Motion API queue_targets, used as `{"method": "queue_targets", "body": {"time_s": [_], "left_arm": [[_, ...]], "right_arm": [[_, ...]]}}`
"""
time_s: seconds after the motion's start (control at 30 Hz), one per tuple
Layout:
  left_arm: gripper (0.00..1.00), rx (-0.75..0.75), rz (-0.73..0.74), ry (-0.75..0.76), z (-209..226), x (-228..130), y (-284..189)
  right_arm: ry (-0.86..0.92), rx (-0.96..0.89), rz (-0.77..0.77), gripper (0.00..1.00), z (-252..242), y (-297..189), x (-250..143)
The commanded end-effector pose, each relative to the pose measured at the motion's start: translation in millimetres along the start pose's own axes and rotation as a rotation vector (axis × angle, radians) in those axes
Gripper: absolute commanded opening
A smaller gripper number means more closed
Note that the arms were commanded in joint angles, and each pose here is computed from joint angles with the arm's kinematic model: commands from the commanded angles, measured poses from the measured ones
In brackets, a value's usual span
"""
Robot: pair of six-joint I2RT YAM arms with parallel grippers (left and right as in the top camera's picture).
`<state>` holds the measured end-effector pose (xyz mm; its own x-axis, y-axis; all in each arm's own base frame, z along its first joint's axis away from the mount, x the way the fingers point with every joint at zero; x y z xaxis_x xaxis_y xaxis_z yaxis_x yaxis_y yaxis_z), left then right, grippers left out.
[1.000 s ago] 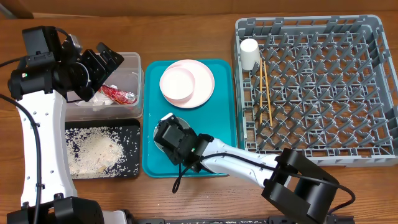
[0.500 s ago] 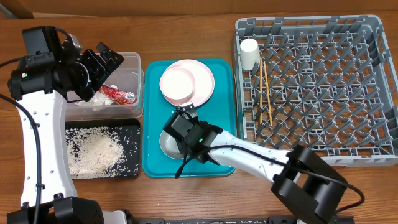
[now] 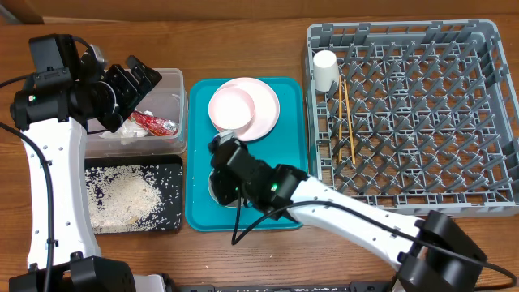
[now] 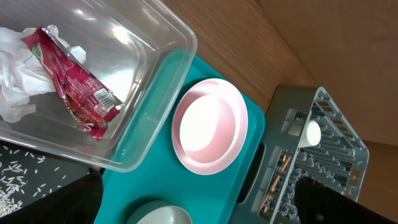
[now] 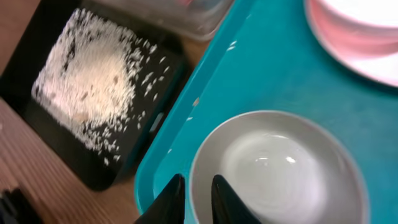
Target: Sort waste into correct bins and load items into the dishwasher
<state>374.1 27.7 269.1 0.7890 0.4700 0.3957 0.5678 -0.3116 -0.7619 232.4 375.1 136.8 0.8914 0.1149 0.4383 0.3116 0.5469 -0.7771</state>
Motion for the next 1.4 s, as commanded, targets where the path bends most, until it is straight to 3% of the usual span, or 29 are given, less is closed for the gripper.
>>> {"method": "queue_targets", "body": {"time_s": [0.0,1.37], "left_arm": [[1.00,-0.010,-0.011,0.006,-3,4,-3],[1.00,-0.010,-0.011,0.007,-3,4,-3]], "right_arm": [[-0.085,0.004,0.064,0.18,5,24,-19],[-0.123,-0.038,0.080,0.17,-4,44,-32]]}}
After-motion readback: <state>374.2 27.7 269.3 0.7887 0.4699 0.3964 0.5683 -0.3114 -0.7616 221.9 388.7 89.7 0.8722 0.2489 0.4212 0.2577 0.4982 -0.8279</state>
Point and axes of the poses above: each gripper's point midway between its finger pads, its own y axis out along the fingers, its own z axis along the line the jaws close on, x = y × z, the point moved 3 cm from there along -y, back along the fingers, and after that the axes turned 14 degrees about y, right-handed, at the moved point
